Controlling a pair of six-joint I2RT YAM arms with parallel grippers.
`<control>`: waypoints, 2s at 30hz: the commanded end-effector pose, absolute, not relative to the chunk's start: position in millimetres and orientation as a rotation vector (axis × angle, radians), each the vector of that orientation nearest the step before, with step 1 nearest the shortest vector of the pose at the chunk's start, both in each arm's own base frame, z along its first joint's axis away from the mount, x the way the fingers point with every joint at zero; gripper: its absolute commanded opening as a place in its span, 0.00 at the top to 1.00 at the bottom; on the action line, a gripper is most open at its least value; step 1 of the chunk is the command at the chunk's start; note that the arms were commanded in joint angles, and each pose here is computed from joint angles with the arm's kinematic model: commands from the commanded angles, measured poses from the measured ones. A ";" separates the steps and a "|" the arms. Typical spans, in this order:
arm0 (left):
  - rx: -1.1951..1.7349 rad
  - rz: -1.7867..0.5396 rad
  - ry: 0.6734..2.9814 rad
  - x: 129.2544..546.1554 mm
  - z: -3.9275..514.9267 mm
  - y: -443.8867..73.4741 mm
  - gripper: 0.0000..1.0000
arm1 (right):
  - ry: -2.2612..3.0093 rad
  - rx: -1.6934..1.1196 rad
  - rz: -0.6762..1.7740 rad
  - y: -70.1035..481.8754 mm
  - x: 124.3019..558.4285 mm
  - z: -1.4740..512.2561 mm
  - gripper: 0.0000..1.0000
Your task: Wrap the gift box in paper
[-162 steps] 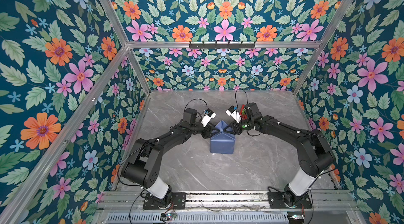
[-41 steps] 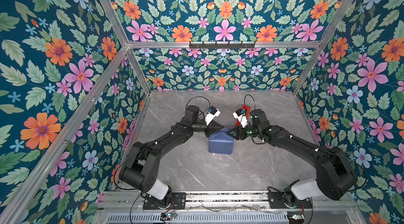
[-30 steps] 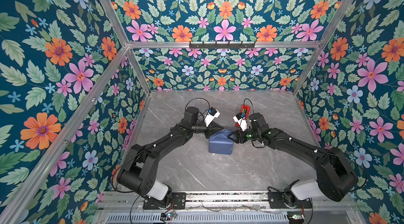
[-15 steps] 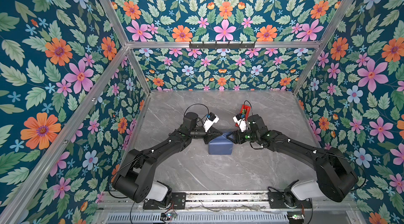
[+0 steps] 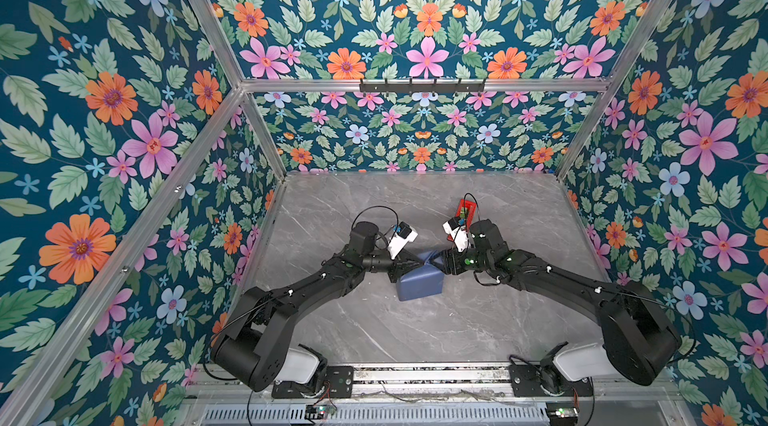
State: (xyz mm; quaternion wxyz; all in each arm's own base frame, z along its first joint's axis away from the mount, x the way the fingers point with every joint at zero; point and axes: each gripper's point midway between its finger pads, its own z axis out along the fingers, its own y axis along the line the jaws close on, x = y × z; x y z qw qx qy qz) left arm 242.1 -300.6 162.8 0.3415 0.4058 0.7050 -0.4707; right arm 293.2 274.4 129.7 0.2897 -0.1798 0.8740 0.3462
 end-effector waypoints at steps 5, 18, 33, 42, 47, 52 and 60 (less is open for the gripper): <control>1.064 -1.263 1.844 228.8 158.5 -299.7 0.91 | 2.434 -0.443 0.808 256.7 286.8 108.3 0.39; 1.077 -1.258 1.856 223.7 151.8 -296.7 0.70 | 2.373 -0.426 0.853 258.2 285.6 137.9 0.36; 1.077 -1.248 1.860 223.0 149.6 -296.1 0.61 | 2.366 -0.356 0.946 288.4 311.7 144.1 0.22; 1.073 -1.233 1.840 223.5 157.8 -299.1 0.56 | 2.441 -0.326 0.929 277.5 296.4 114.8 0.22; 1.000 -1.204 1.785 230.0 186.7 -297.9 0.49 | 2.452 -0.322 0.918 271.7 289.2 106.7 0.22; 0.750 -0.956 1.820 263.7 206.3 -270.8 0.35 | 2.450 -0.326 0.917 269.8 286.3 105.2 0.23; 0.629 -0.773 2.074 284.9 167.0 -251.2 0.23 | 2.437 -0.328 0.929 270.8 286.6 107.0 0.23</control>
